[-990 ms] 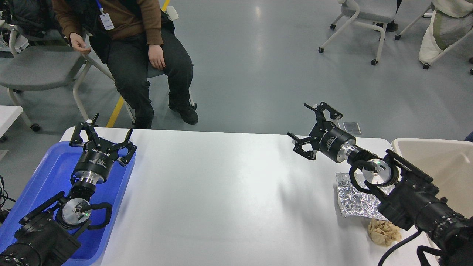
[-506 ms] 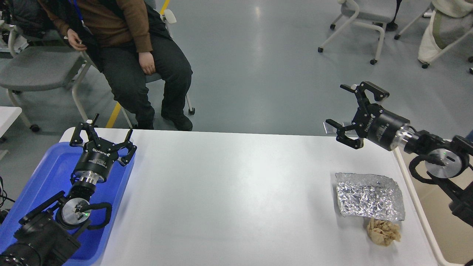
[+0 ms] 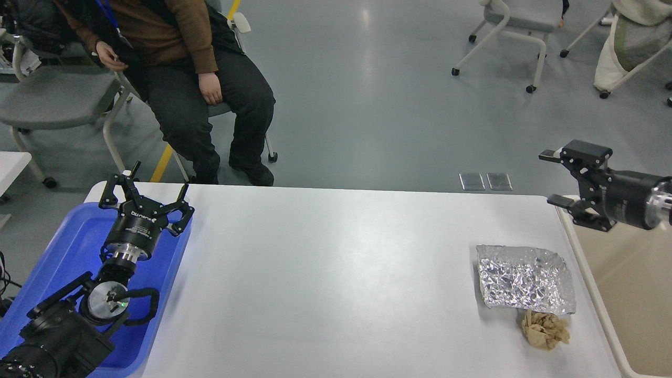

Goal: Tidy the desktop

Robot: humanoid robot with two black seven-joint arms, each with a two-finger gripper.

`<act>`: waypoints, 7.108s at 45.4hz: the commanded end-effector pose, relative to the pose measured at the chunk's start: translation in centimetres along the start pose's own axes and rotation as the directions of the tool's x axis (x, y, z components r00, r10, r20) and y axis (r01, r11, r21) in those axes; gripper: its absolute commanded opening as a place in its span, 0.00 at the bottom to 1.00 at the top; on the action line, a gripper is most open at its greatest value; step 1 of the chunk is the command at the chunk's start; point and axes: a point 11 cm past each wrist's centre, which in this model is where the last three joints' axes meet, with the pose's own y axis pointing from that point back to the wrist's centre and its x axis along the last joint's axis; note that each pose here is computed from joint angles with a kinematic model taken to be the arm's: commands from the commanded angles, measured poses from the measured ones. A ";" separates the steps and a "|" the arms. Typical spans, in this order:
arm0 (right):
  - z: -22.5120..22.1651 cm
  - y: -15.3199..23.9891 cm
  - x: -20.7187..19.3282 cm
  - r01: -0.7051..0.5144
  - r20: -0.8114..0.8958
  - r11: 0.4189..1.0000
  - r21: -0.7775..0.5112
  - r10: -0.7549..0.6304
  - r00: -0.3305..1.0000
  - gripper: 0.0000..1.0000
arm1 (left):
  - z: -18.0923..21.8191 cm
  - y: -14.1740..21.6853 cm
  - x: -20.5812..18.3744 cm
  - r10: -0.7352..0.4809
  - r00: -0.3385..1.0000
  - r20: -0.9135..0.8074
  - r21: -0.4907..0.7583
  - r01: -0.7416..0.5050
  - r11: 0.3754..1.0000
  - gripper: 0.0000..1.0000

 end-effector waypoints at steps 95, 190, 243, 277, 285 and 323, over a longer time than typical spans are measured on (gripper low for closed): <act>19.1 -3.5 -7.3 -0.142 -0.788 0.957 -0.251 -0.117 0.605 0.81 | 0.0 0.0 0.0 -0.003 1.000 0.000 0.002 0.003 1.000 1.00; 7.5 10.6 10.7 -0.298 -0.454 0.951 -0.082 0.231 0.861 0.00 | 0.0 0.0 0.0 -0.003 1.000 0.001 0.003 0.003 1.000 1.00; 24.0 4.9 4.7 -0.580 0.128 0.515 -0.631 0.807 0.577 0.00 | 0.0 0.0 0.0 -0.002 1.000 0.002 0.003 0.002 1.000 1.00; 26.5 4.7 1.6 -0.556 0.142 0.480 -0.679 0.829 0.541 1.00 | 0.0 0.0 0.0 -0.003 1.000 0.001 0.003 0.003 1.000 1.00; 25.8 4.6 2.3 -0.564 0.149 0.487 -0.666 0.829 0.539 1.00 | 0.0 0.0 0.0 -0.003 1.000 0.001 0.003 0.003 1.000 1.00; 4.9 -0.1 7.1 -0.494 0.846 0.869 0.019 0.250 0.471 1.00 | 0.0 0.0 0.0 -0.003 1.000 0.001 0.003 0.003 1.000 1.00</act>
